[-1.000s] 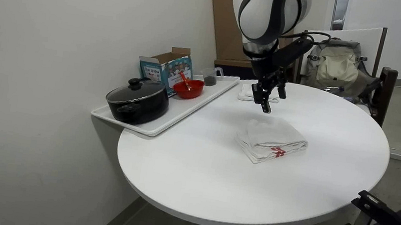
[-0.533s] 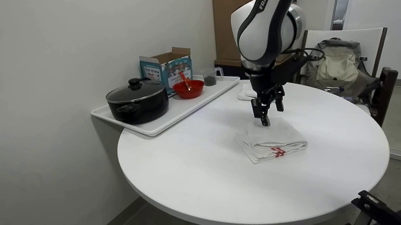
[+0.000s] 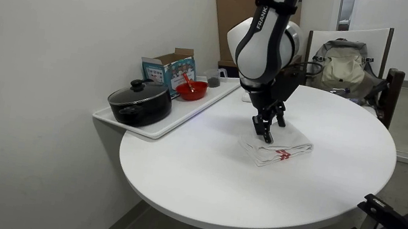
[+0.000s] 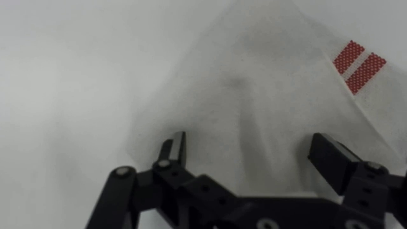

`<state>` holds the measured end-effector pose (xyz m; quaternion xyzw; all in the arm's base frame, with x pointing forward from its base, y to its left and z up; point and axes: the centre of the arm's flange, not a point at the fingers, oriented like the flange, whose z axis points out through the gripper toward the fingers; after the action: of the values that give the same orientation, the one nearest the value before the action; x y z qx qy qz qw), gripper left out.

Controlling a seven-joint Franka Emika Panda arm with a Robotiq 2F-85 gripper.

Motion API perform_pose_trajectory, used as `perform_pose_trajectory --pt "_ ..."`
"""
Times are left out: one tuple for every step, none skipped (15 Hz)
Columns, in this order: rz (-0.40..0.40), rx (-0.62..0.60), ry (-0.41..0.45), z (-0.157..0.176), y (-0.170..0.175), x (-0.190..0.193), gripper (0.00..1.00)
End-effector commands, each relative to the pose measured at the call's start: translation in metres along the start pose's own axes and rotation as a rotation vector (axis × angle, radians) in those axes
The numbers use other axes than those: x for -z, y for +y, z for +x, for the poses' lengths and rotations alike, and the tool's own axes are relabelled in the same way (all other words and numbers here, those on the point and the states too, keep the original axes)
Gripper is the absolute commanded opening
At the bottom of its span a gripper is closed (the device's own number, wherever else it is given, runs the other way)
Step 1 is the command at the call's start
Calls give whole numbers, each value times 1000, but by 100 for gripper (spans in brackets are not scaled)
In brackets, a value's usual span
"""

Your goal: Use the red and white towel to wipe the tabletop

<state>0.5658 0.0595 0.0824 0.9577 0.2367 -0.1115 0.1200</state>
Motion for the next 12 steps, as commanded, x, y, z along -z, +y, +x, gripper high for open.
perform_pose_trajectory --pt "-28 44 -13 7 -5 -7 67" --pt "-32 47 -14 8 -7 -7 60" --pt "-36 51 -15 8 -8 -7 50" --pt "-41 55 -14 9 -9 -6 43" --pt "-46 57 -13 9 -10 -5 34" --pt "-51 61 -12 9 -10 -4 27" --pt "-55 64 -11 10 -10 -2 21" --pt "-56 65 -11 11 -9 0 12" --pt "-57 63 -13 12 -8 1 10" --pt "-56 61 -18 13 -7 1 7" --pt "-55 60 -27 14 -6 1 6" --pt "-56 58 -34 14 -5 1 2"
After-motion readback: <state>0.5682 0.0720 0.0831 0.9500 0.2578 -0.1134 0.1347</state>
